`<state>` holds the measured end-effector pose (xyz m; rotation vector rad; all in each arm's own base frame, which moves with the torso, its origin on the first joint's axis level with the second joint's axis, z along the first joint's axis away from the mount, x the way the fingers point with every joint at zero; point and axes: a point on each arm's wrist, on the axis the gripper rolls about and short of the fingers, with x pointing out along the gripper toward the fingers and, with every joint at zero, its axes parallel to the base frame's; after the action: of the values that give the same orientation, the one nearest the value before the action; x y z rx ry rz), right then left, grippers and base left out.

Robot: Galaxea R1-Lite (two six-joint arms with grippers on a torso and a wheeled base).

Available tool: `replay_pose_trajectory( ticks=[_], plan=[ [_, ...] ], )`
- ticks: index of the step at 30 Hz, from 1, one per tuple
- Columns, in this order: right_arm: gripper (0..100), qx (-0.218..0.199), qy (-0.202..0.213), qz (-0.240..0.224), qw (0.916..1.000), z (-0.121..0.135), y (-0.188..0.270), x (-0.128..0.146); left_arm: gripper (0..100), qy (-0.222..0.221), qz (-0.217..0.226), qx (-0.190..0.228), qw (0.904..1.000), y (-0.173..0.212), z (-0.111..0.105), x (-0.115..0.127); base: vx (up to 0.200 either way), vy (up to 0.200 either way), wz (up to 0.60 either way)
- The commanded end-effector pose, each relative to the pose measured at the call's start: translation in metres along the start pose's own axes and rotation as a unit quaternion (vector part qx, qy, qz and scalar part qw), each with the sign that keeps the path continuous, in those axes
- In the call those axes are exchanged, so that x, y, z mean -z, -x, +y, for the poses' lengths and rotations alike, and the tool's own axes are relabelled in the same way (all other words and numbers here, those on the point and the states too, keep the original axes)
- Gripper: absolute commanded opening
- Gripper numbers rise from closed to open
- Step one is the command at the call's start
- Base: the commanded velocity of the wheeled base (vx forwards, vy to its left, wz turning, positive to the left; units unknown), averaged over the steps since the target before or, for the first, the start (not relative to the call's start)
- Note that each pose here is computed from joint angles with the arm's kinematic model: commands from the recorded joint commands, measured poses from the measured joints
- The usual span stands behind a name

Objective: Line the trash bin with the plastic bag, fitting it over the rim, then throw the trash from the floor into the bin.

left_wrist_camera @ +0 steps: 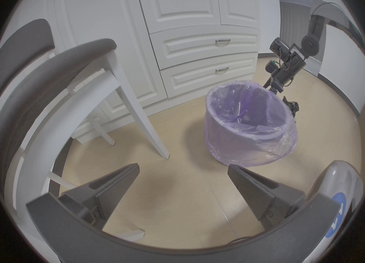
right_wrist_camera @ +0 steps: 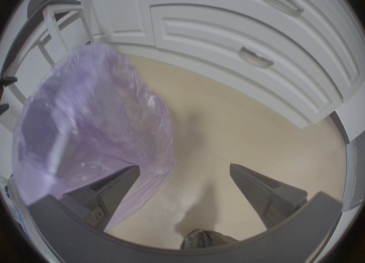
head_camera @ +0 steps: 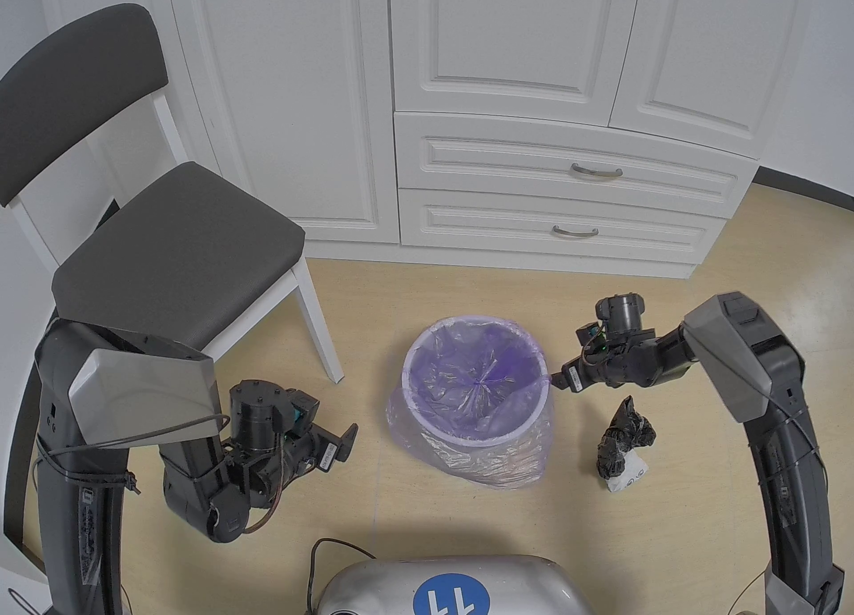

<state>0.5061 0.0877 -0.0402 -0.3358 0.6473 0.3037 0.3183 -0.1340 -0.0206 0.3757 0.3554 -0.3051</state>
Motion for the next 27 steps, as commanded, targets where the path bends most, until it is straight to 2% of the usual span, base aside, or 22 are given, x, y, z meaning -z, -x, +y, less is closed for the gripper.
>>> replay_pose_trajectory(
  ticks=[1, 5, 8, 13, 14, 16, 22, 27],
  plan=[
    [100, 0.021, -0.006, -0.031, 0.9993, -0.025, 0.053, -0.034, 100, -0.001, 0.008, 0.003, 1.0000, 0.024, 0.000, 0.012, 0.000, 0.000, 0.00],
    [100, 0.027, -0.006, -0.029, 0.9992, -0.025, 0.046, -0.031, 100, 0.003, 0.018, 0.007, 0.9998, 0.032, -0.001, 0.019, 0.000, 0.000, 0.00],
    [100, 0.029, -0.005, -0.022, 0.9993, -0.021, 0.022, -0.020, 100, 0.017, 0.022, 0.007, 0.9996, 0.034, -0.001, 0.021, 0.000, 0.000, 0.00],
    [100, 0.092, -0.006, 0.003, 0.9958, -0.017, -0.034, 0.003, 100, 0.022, 0.033, 0.009, 0.9992, 0.046, 0.001, 0.022, 0.000, 0.000, 0.00],
    [100, 0.088, -0.005, 0.030, 0.9957, -0.012, -0.042, 0.017, 100, 0.023, 0.034, 0.009, 0.9991, 0.047, 0.001, 0.022, 0.000, 0.000, 0.00],
    [100, 0.079, -0.001, 0.061, 0.9950, -0.008, -0.045, 0.028, 100, 0.025, 0.036, 0.016, 0.9989, 0.050, -0.001, 0.023, 0.000, 0.000, 0.00],
    [100, 0.064, 0.003, 0.092, 0.9937, -0.002, -0.053, 0.046, 100, 0.029, 0.033, 0.026, 0.9987, 0.050, -0.007, 0.021, 0.000, 0.000, 0.00],
    [100, 0.043, 0.011, 0.111, 0.9928, 0.014, -0.062, 0.060, 100, 0.046, 0.033, 0.029, 0.9980, 0.050, -0.009, 0.021, 0.000, 0.000, 0.00]
  ],
)
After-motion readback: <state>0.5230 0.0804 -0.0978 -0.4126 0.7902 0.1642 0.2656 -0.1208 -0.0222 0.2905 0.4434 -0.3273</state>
